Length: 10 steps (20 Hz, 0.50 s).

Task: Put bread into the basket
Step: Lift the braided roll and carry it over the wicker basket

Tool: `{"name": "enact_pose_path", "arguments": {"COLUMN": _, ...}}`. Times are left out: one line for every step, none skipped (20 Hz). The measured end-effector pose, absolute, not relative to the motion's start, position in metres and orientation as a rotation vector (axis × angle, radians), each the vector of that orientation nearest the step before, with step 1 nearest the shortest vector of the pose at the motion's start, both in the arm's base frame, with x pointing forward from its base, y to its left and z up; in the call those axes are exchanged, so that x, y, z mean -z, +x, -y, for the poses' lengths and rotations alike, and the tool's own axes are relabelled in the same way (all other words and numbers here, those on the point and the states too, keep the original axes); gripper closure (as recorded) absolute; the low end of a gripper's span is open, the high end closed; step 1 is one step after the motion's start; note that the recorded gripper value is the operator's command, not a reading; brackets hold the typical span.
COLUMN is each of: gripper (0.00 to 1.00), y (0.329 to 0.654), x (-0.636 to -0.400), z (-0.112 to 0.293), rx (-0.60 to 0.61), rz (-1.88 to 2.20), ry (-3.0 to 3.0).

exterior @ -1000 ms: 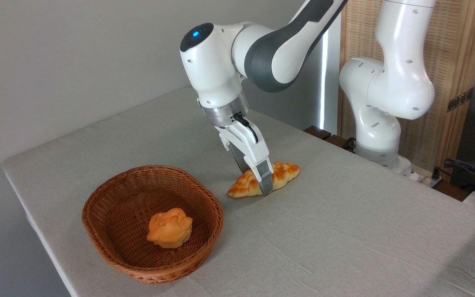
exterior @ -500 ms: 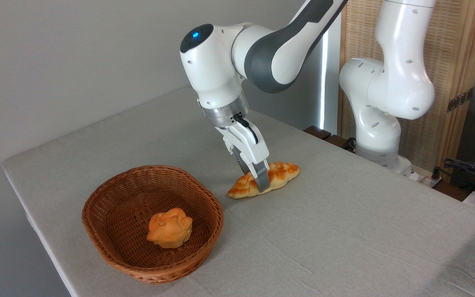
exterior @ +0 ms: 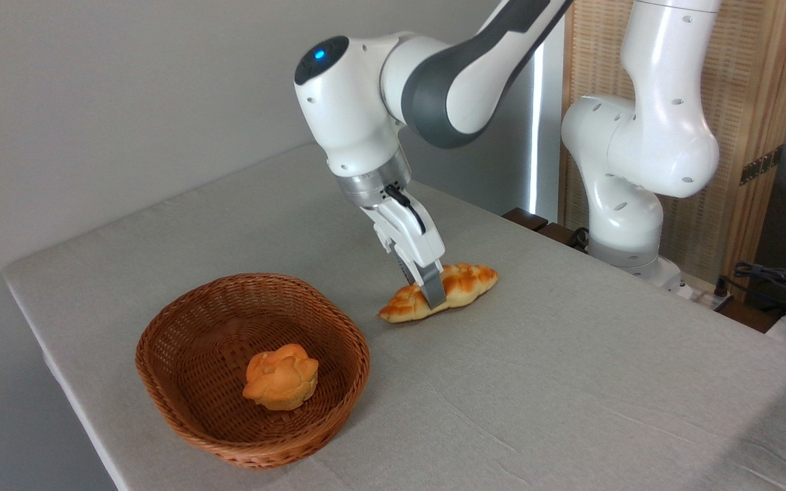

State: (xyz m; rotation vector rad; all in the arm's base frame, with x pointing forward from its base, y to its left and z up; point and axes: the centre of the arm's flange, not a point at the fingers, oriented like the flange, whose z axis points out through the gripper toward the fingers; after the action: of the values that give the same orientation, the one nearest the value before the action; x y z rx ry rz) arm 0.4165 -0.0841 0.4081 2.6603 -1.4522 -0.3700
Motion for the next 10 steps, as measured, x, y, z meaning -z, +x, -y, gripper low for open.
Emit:
{"name": "enact_pose_path", "arguments": {"gripper": 0.70, "y": 0.419, "x": -0.417, "z": 0.085, "rx": 0.370, "rz": 1.459, "ry": 2.656}}
{"name": "enact_pose_path", "arguments": {"gripper": 0.70, "y": 0.423, "x": -0.430, "z": 0.086, "rx": 0.358, "rz": 1.466, "ry": 2.655}}
{"name": "enact_pose_path", "arguments": {"gripper": 0.70, "y": 0.428, "x": -0.445, "z": 0.086, "rx": 0.340, "rz": 1.474, "ry": 2.657}}
{"name": "enact_pose_path", "arguments": {"gripper": 0.70, "y": 0.434, "x": -0.461, "z": 0.088, "rx": 0.310, "rz": 1.482, "ry": 2.663}}
{"name": "enact_pose_path", "arguments": {"gripper": 0.70, "y": 0.441, "x": -0.477, "z": 0.089, "rx": 0.269, "rz": 1.490, "ry": 2.673}}
{"name": "enact_pose_path", "arguments": {"gripper": 0.70, "y": 0.449, "x": -0.493, "z": 0.091, "rx": 0.221, "rz": 1.497, "ry": 2.684}}
{"name": "enact_pose_path", "arguments": {"gripper": 0.68, "y": 0.458, "x": -0.506, "z": 0.093, "rx": 0.178, "rz": 1.500, "ry": 2.691}}
{"name": "enact_pose_path", "arguments": {"gripper": 0.66, "y": 0.469, "x": -0.516, "z": 0.096, "rx": 0.132, "rz": 1.496, "ry": 2.692}}
{"name": "enact_pose_path", "arguments": {"gripper": 0.64, "y": 0.483, "x": -0.523, "z": 0.100, "rx": 0.073, "rz": 1.491, "ry": 2.693}}
{"name": "enact_pose_path", "arguments": {"gripper": 0.64, "y": 0.498, "x": -0.527, "z": 0.103, "rx": 0.006, "rz": 1.484, "ry": 2.697}}
